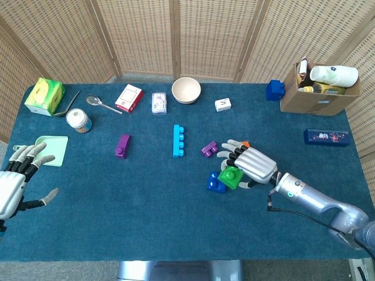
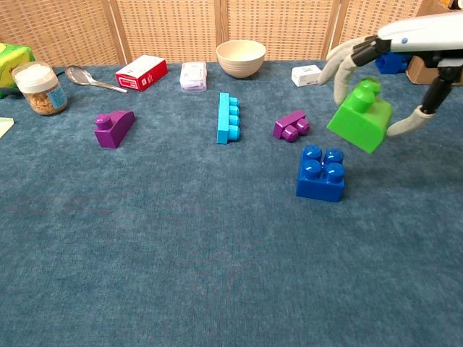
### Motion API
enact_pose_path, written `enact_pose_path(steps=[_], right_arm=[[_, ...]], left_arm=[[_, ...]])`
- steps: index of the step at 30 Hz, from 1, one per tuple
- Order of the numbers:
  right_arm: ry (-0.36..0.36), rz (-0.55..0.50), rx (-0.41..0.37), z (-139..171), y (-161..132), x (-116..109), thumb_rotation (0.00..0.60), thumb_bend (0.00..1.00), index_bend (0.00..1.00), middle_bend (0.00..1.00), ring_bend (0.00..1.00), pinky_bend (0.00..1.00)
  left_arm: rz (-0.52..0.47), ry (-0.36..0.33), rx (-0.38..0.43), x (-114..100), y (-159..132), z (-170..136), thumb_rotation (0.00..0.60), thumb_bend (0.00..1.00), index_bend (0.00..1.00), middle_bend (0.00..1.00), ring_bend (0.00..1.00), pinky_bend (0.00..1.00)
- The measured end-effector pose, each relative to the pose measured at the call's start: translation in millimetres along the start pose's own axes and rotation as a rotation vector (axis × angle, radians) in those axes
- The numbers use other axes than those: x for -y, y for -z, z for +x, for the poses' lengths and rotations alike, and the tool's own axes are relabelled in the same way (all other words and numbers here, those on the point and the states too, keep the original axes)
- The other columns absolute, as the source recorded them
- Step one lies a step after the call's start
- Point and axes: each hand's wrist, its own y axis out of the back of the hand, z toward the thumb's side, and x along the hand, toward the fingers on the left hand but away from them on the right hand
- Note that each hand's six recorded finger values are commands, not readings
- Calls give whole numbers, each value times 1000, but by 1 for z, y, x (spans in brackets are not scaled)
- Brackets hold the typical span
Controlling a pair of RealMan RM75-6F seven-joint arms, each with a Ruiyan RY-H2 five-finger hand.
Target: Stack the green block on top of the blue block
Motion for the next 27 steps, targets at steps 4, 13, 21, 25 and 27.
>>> enact_pose_path(steps=[4, 13, 21, 25, 27], right_arm=[[-21, 8, -47, -9, -3, 4, 600, 177, 443, 194, 0, 0], [-42, 38, -132, -24, -9, 12, 600, 169, 441, 195, 10, 0], [-59, 70, -186, -34, -14, 19, 598, 162, 437, 200, 22, 2], [-76, 79, -207, -41, -16, 22, 600, 163, 437, 200, 22, 2], [-82, 85, -215, -45, -17, 22, 600, 162, 437, 200, 22, 2]], left_arm=[[-1, 3, -12, 2, -1, -1, 492, 337, 206, 67, 0, 0], [1, 6, -23, 3, -4, -4, 489, 336, 206, 67, 0, 0], [-8, 22, -39, 9, -2, -6, 495, 337, 206, 67, 0, 0], [-14, 21, -42, 9, -2, -5, 490, 336, 206, 67, 0, 0], [-15, 23, -42, 10, -2, -4, 492, 336, 206, 67, 0, 0]])
